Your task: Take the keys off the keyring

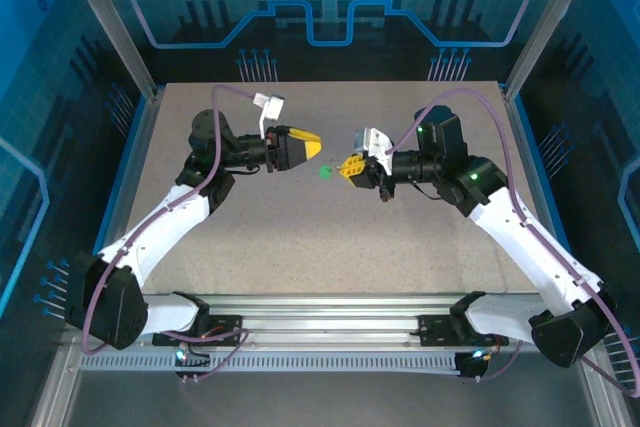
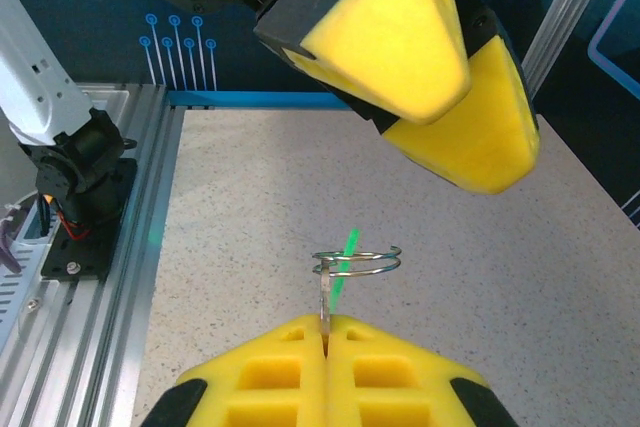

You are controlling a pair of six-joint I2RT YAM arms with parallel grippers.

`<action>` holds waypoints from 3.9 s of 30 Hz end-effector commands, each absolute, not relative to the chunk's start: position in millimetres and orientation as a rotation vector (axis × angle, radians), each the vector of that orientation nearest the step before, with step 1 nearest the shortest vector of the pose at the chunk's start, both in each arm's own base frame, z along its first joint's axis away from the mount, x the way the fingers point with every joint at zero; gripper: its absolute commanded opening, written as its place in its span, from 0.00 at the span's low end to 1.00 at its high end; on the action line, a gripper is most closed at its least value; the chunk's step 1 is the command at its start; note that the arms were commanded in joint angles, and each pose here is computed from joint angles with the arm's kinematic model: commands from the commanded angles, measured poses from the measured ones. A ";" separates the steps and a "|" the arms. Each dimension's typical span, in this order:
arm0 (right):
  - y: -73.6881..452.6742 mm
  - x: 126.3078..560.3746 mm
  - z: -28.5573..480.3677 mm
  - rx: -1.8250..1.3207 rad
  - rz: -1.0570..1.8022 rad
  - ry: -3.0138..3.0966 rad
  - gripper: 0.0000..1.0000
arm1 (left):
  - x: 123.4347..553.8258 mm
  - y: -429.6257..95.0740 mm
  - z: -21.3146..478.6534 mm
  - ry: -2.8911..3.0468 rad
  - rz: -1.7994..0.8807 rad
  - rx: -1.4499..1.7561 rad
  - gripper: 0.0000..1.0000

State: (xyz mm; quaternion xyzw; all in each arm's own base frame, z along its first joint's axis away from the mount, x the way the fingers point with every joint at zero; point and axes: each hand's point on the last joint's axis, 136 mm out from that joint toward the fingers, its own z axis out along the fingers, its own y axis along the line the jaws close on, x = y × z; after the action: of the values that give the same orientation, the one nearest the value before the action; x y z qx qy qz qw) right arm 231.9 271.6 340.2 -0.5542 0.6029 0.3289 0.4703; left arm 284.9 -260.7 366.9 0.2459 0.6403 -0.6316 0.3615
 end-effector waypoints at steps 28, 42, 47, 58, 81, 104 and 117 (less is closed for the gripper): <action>266.6 235.2 361.3 -1.318 0.854 1.433 0.00 | 250.8 -287.7 376.5 1.620 -1.776 0.866 0.27; 261.6 237.8 363.6 -1.286 0.824 1.429 0.00 | 257.5 -281.5 383.1 1.591 -1.759 0.826 0.00; 258.6 241.7 363.9 -1.251 0.737 1.412 0.00 | 265.8 -280.0 383.9 1.593 -1.747 0.755 0.00; 257.0 240.1 366.1 -1.218 0.658 1.373 0.00 | 271.1 -278.5 383.0 1.591 -1.733 0.700 0.00; 258.0 234.5 361.8 -1.256 0.681 1.392 0.00 | 270.2 -276.0 380.4 1.596 -1.690 0.710 0.43; 263.5 230.0 366.7 -1.295 0.737 1.372 0.00 | 246.2 -293.0 380.5 1.599 -1.775 0.858 0.28; 259.1 235.0 368.1 -1.253 0.673 1.372 0.00 | 258.2 -291.8 383.9 1.582 -1.770 0.793 0.00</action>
State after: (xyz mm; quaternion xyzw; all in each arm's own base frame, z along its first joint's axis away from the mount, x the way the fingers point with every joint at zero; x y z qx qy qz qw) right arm 237.1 259.2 358.2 -0.5304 0.5923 0.2952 0.5298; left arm 255.4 -290.4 369.3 0.2950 0.6164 -0.6679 0.2948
